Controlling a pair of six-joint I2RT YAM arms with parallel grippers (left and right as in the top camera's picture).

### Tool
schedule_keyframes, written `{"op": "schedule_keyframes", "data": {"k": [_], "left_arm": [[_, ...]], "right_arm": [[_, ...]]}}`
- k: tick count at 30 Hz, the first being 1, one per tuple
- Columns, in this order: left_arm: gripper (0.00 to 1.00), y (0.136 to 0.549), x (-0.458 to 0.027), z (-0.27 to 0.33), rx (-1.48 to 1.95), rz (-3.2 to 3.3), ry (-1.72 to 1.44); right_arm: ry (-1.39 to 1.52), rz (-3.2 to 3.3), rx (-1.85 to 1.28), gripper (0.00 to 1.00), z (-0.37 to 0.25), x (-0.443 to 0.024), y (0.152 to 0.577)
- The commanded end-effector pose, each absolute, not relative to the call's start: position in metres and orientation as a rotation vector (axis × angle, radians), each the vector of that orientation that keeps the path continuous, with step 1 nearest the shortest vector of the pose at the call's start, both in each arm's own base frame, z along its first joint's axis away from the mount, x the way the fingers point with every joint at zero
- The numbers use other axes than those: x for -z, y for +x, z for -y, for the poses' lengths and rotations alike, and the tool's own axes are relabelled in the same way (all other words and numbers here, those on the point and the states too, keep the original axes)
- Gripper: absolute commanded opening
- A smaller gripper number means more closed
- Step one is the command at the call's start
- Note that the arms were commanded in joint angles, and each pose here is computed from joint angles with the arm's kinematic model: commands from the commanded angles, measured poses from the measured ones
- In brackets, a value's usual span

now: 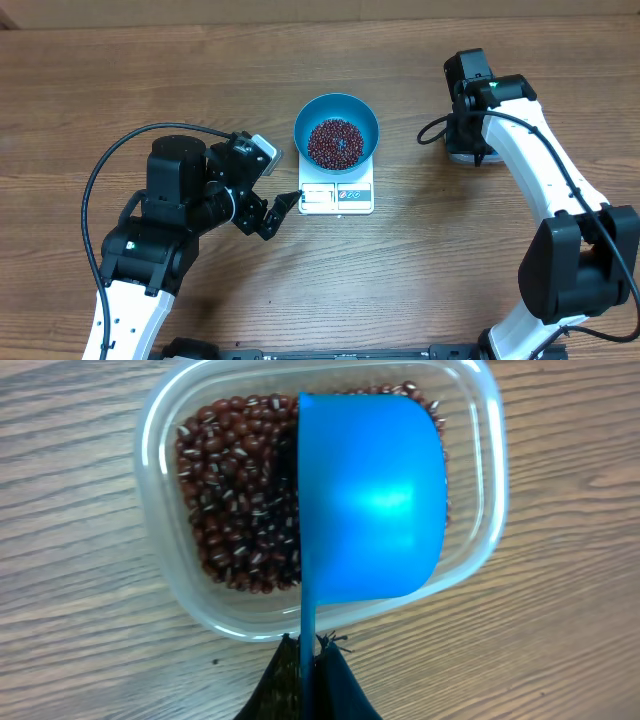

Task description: Scoop item into bowl and weigh 150g on scale

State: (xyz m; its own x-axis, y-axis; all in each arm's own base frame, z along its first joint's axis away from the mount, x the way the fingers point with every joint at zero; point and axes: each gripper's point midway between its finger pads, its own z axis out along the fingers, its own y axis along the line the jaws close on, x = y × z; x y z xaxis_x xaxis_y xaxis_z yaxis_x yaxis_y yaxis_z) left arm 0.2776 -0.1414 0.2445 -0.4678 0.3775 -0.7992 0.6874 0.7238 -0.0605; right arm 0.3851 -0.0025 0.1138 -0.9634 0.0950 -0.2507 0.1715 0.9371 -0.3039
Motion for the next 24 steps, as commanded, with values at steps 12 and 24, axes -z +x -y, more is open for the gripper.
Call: {"op": "schedule_keyframes", "data": {"k": [12,24], "left_arm": [[1.00,0.280,-0.256,0.143,0.478,-2.066,0.827],[0.99,0.280,-0.256,0.143,0.478,-2.066,0.827]], "right_arm": [[0.210,-2.893,0.152,0.04,-0.019,-0.103,0.396],[0.336,-2.875,-0.243,0.04,-0.009,-0.105,0.405]]}}
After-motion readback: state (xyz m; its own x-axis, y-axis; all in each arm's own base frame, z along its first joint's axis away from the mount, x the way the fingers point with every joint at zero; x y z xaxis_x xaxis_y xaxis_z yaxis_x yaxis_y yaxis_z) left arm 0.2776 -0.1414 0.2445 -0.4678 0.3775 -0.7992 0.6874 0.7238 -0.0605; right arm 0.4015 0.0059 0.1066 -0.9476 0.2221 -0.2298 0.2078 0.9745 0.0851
